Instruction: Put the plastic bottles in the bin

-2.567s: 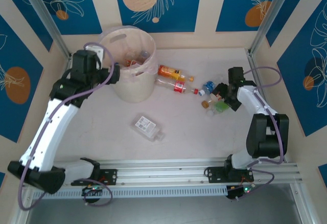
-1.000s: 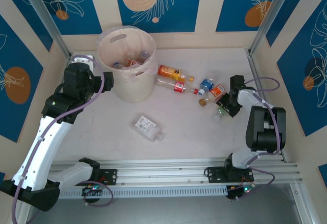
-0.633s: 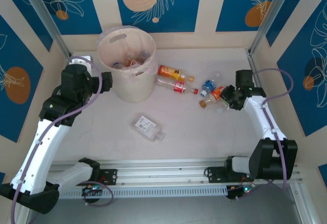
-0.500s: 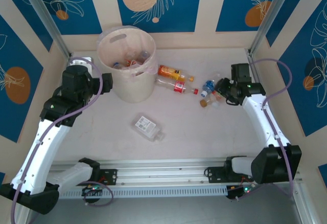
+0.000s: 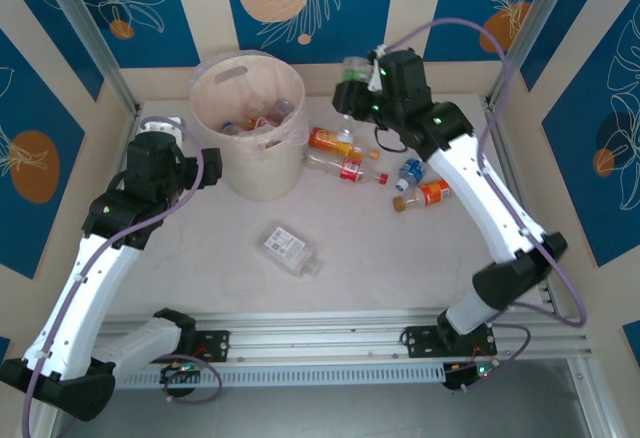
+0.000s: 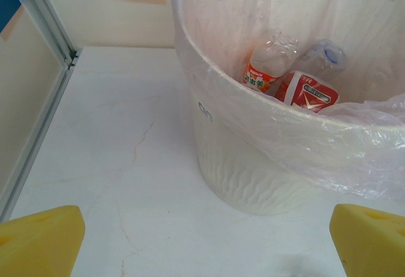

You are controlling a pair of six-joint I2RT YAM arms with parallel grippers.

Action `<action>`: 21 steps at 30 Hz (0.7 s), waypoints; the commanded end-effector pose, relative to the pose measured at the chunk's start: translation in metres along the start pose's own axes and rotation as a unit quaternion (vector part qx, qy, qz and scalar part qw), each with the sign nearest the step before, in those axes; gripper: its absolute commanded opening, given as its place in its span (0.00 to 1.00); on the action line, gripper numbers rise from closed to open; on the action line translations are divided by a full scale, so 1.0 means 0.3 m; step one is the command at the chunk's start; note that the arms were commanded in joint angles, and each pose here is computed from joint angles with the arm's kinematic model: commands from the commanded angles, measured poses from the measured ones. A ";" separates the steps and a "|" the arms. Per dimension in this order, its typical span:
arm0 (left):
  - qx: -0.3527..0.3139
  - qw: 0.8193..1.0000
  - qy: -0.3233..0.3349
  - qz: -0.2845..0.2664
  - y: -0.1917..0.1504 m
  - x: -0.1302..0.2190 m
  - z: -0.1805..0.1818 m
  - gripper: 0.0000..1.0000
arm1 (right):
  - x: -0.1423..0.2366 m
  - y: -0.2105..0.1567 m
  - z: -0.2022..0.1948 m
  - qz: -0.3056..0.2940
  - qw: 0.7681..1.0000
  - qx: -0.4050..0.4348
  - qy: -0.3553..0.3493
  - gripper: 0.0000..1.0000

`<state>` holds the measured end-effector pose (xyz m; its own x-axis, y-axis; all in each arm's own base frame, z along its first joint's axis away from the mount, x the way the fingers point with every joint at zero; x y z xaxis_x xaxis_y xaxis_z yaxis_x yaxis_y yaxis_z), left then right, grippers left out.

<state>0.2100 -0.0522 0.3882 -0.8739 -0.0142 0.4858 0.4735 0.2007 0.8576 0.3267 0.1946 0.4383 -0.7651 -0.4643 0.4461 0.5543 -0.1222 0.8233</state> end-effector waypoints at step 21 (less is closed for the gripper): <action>0.020 0.999 -0.027 -0.008 0.001 0.006 -0.007 1.00 | -0.501 0.074 0.302 -0.044 0.979 0.057 0.190 0.50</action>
<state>0.2079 -0.0537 0.3884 -0.8774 0.0177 0.4794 0.4721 0.2086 0.8565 0.4189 0.3293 0.4273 -0.6419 -0.7206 0.2622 0.4580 -0.0861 0.8847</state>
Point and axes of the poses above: each hand's point on the last joint's axis, 136 mm out from that joint toward the fingers, its own x axis back along the fingers, its own z axis along the line the jaws close on, y = z × x, the point moved 10 cm from there along x, back along the fingers, and after that the axes turned 8 degrees about x, right-handed, at the moved point
